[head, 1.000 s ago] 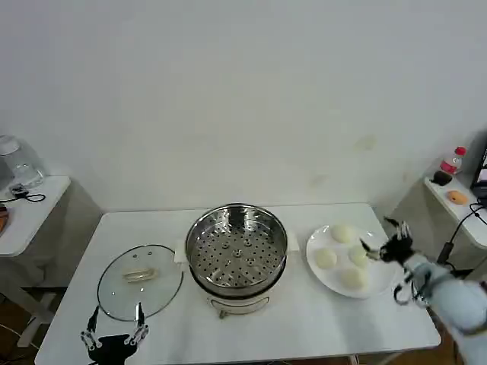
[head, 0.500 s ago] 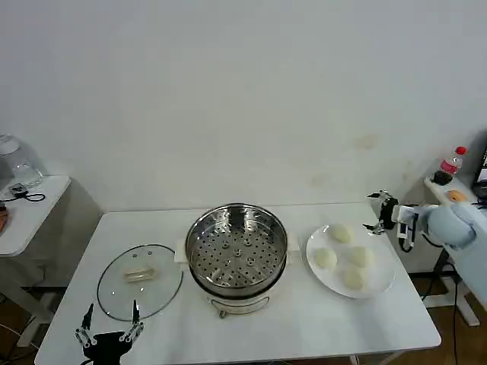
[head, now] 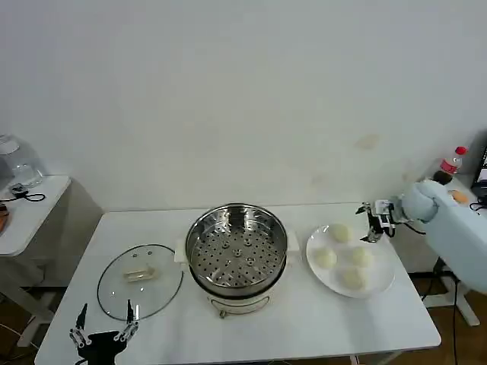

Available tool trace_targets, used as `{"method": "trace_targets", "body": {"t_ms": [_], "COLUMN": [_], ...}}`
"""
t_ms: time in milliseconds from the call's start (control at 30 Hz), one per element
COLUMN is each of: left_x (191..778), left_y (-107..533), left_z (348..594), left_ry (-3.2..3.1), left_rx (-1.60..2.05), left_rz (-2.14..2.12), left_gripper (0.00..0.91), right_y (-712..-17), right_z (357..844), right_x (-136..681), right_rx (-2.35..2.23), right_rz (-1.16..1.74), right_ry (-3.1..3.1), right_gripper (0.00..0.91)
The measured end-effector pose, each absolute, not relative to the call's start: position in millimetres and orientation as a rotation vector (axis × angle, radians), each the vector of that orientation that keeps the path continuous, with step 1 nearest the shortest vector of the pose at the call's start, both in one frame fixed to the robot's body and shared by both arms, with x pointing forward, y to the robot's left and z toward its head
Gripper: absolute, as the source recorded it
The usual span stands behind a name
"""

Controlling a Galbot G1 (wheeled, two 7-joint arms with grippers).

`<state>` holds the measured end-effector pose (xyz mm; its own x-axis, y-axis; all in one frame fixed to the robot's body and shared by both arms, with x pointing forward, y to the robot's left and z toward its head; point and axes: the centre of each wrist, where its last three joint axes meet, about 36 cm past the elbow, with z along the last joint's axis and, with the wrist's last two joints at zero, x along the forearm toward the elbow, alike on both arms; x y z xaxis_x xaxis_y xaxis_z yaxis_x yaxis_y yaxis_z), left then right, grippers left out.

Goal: Take steamed baozi put them in steamer then cover it.

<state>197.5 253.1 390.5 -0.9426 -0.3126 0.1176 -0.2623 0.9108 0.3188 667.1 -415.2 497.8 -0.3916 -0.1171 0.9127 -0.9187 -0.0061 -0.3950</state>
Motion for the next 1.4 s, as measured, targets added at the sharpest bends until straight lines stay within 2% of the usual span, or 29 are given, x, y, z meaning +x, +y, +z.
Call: {"method": "trace_targets", "body": {"t_ms": [800,933,1000,1067,1200,1267,1400], "left_x": [195,195,195,195,194,194,194], "left_y": [256,255,255,254,254,254,253], "left_z": [391,391,391,392,392,392,393], "left_ry": [-2.919,-2.921,-2.921,-2.924,-2.924,-2.925,-2.926], "left_rx": [0.466,0.464,0.465,0.465,0.467,0.469,0.468], "left_rz": [-0.459,-0.457,-0.457,-0.456,-0.454,-0.454,-0.453], "left_gripper": [0.907,0.907,0.907,0.907,0.907,0.907,0.907], "right_y": [-380,-377,-376,-376,-376,-377,-378], "right_z": [451,448,447,447,446,446,447], "right_x": [709,710,711,712,712,712,712], "right_rx": [1.057,1.055,1.052,1.049,1.044,1.043,1.040], "right_rz": [1.497,1.498,1.501,1.502,1.501,1.502,1.501], "right_ry": [-1.520,-1.512,-1.510,-1.510,-1.507,-1.506,-1.508], "right_gripper": [0.907,0.826,0.816,0.756,0.715,0.655,0.645]}}
